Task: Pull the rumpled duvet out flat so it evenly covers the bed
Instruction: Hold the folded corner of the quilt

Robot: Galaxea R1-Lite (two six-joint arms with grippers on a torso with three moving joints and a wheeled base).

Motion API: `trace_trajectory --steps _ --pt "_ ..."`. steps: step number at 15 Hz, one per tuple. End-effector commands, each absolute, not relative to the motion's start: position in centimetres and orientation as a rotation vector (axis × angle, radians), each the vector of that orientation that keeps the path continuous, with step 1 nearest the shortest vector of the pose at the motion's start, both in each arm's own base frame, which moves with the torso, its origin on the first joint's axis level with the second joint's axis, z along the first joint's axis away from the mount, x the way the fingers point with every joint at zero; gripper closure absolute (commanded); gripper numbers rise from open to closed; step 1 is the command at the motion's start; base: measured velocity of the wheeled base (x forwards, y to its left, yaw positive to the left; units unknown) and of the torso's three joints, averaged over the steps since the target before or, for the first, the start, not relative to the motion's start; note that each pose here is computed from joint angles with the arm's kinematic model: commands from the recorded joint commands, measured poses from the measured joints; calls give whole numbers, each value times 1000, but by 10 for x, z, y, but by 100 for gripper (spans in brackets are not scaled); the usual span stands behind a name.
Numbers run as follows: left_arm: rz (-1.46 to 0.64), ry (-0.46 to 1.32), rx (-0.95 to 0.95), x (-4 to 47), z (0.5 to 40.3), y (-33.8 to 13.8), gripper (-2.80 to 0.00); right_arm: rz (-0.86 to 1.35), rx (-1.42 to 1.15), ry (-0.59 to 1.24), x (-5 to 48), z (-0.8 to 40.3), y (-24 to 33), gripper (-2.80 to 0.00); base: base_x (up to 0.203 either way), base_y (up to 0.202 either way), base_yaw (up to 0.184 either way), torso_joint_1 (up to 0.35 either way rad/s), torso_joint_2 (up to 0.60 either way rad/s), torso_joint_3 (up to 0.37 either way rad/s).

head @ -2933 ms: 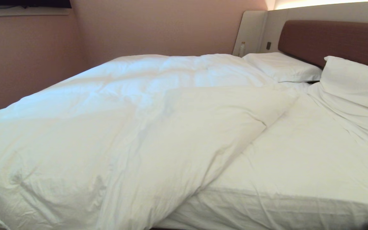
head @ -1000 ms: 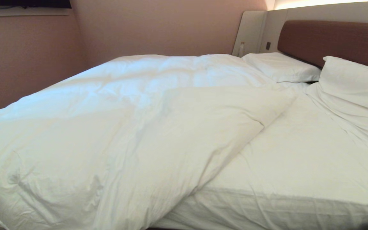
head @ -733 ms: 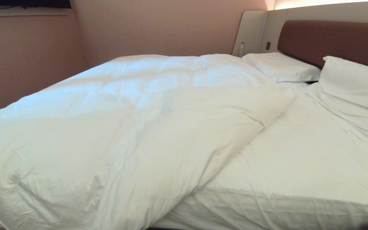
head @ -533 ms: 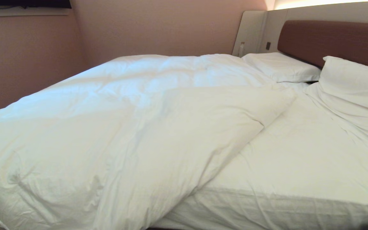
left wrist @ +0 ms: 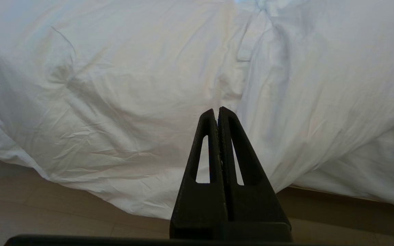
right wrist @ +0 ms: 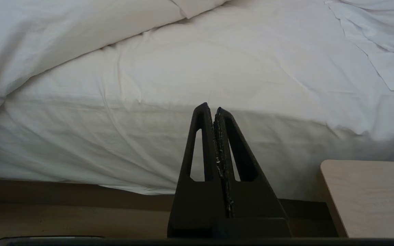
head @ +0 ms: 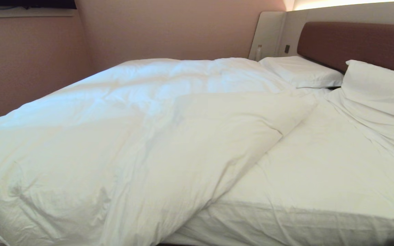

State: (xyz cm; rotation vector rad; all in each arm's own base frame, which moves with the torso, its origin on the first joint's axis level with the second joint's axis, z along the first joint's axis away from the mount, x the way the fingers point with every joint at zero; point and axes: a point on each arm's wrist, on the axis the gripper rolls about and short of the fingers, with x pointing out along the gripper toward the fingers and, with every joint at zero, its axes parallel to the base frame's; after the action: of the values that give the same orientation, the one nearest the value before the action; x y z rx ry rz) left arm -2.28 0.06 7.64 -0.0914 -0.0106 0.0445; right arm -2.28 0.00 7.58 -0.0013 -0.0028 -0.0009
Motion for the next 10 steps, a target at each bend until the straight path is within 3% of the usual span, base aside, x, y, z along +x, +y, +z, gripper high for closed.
trace_trajectory --steps 1,10 --pt "46 -11 -92 -23 76 1 0 -2 -2 -3 -23 76 0 0 0 0 0 0 0 0" --pt "40 -9 -84 -23 76 0 0 0 0 -3 -23 76 0 0 0 0 0 0 0 0"
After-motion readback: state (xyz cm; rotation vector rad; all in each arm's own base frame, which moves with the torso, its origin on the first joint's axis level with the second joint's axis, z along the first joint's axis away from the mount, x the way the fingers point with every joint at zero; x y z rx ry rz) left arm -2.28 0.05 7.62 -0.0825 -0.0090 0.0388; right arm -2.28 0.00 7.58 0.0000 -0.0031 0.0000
